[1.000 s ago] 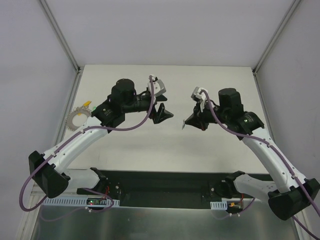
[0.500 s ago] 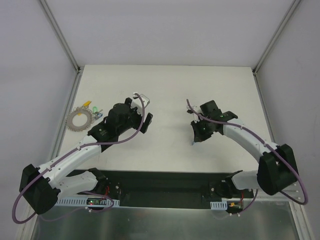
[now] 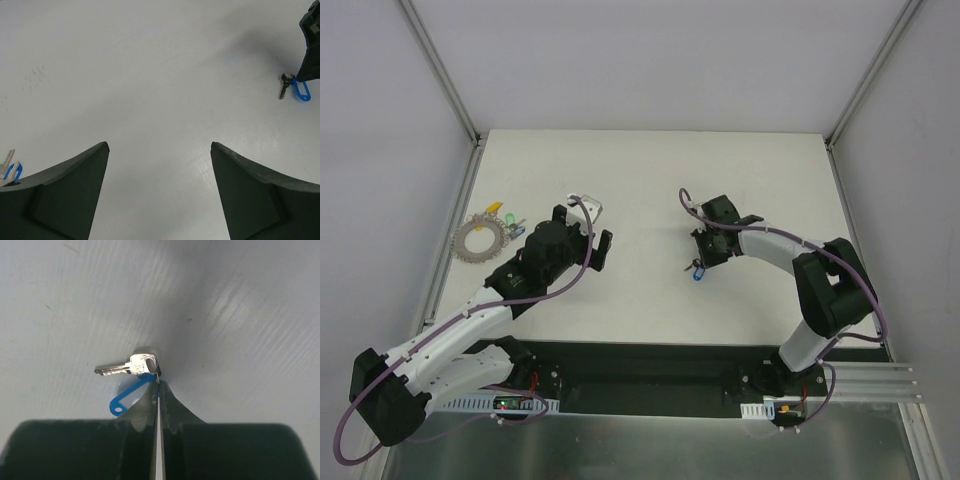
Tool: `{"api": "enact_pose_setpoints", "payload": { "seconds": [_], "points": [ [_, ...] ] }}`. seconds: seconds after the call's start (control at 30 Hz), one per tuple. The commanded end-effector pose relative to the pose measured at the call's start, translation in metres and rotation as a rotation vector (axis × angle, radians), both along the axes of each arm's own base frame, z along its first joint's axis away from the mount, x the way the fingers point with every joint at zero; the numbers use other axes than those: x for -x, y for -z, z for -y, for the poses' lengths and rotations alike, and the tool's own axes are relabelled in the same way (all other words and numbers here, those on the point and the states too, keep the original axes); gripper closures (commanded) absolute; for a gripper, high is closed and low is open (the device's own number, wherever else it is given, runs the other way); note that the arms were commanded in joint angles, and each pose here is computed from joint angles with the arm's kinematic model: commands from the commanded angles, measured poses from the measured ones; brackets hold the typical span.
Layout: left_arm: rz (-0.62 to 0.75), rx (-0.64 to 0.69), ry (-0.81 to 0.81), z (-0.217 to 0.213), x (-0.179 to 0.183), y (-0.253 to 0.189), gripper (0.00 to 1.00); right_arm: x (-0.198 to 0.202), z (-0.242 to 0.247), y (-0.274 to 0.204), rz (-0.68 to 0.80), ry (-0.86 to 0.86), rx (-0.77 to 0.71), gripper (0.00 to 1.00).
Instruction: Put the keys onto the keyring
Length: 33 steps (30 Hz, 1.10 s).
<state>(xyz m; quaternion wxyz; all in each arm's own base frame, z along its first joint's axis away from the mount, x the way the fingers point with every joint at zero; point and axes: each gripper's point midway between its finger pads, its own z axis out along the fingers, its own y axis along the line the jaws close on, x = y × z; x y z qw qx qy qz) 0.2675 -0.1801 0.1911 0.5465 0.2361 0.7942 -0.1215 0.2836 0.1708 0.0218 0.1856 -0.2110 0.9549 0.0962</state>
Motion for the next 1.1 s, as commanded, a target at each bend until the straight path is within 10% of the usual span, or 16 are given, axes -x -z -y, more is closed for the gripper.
{"api": "enact_pose_setpoints", "payload": {
  "seconds": [0.0,0.47,1.07],
  "points": [
    [0.019,0.023,-0.054,-0.007,-0.002,-0.003,0.17,-0.034,-0.007,-0.004,0.114,0.06,-0.007,0.99],
    [-0.006,0.0,-0.042,-0.002,-0.007,0.004,0.17,-0.062,0.004,0.003,0.229,0.155,0.056,0.9],
    [0.06,0.01,-0.168,-0.028,-0.009,-0.02,0.07,-0.074,0.02,-0.159,0.587,0.328,-0.153,0.15]
  ]
}}
